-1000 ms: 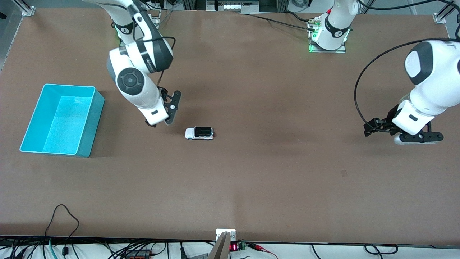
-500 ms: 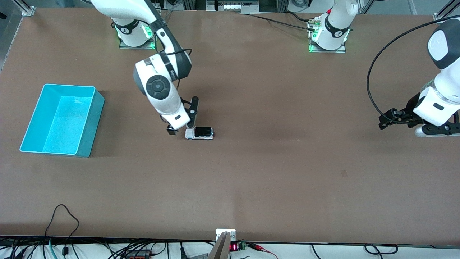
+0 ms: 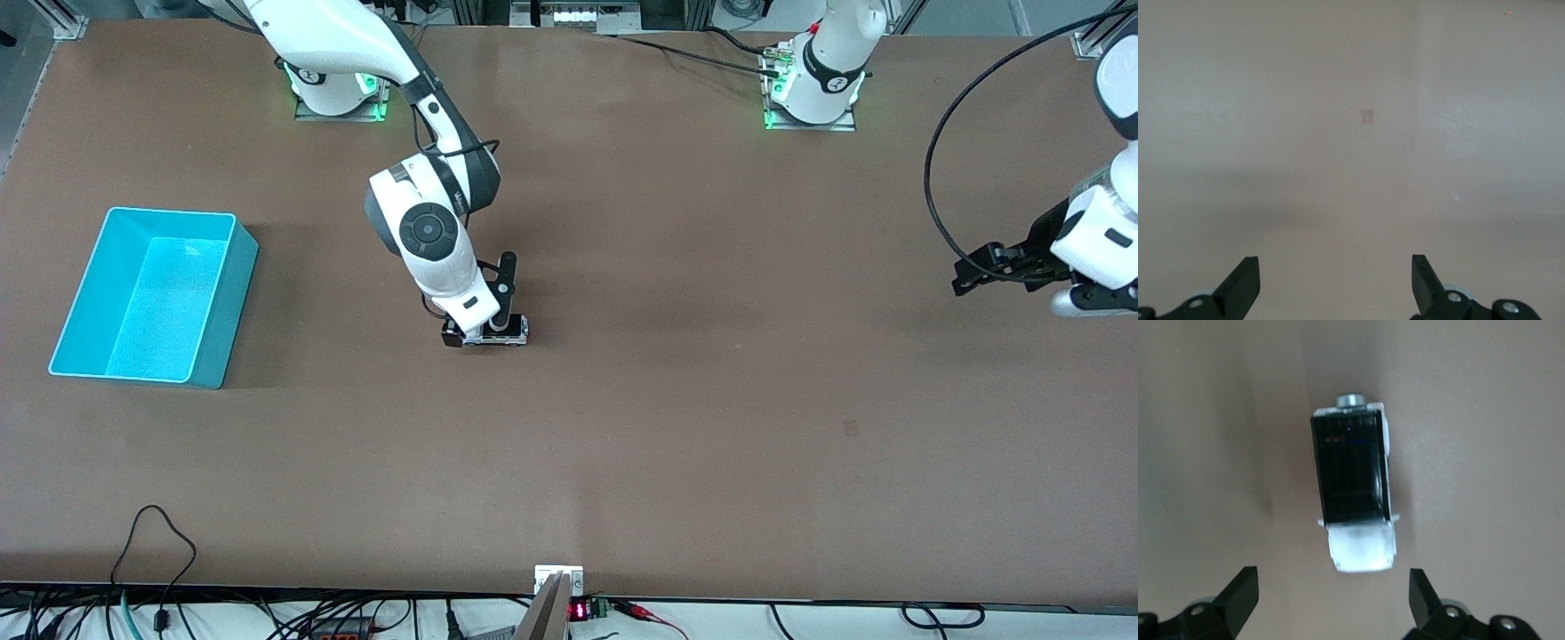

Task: Wind and store white jeep toy
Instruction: 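Lower the right gripper over the jeep and grasp it, then lift the jeep with the right gripper and carry it toward the cyan bin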

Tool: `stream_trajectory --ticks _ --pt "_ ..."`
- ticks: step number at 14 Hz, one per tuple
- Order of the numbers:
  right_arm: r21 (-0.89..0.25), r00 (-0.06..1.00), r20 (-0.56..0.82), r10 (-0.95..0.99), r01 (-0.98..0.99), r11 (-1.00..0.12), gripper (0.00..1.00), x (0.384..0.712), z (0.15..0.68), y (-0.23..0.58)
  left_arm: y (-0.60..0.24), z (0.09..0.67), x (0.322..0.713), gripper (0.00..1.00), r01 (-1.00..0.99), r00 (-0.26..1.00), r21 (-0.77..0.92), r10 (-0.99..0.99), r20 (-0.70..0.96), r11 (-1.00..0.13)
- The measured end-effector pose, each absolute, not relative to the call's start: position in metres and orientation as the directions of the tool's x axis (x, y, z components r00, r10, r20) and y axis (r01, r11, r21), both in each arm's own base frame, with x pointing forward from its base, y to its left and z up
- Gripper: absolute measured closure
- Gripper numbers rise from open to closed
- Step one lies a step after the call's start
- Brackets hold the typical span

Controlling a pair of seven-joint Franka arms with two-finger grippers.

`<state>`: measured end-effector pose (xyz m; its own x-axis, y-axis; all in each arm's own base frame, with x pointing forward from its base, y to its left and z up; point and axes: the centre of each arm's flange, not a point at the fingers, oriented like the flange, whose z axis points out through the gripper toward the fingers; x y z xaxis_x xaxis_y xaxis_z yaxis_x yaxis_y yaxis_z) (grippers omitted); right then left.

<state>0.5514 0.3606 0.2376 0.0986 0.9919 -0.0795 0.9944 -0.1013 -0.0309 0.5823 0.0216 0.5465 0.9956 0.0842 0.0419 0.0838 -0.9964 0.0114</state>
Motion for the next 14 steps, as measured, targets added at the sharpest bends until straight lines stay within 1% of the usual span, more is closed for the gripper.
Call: stream_trajectory --ticks 3,6,9,14 --pt "-0.031 0.089 -0.082 0.993 0.995 -0.092 0.0 0.547 0.218 0.372 0.02 0.566 0.57 0.0 0.082 0.996 0.012 0.082 0.044 -0.997" --pt "-0.024 0.089 -0.081 0.993 0.996 -0.091 0.0 0.549 0.206 0.374 0.016 0.573 0.565 0.0 0.074 0.996 0.012 0.075 0.046 -0.997" --pt "-0.008 0.104 -0.071 0.992 0.994 -0.105 0.0 0.556 0.204 0.383 0.015 0.574 0.565 0.0 0.072 0.996 0.012 0.073 0.049 -0.997" --pt "0.005 0.099 -0.064 0.993 0.995 -0.099 0.0 0.557 0.201 0.4 0.015 0.578 0.566 0.0 0.073 0.996 0.012 0.073 0.056 -0.997"
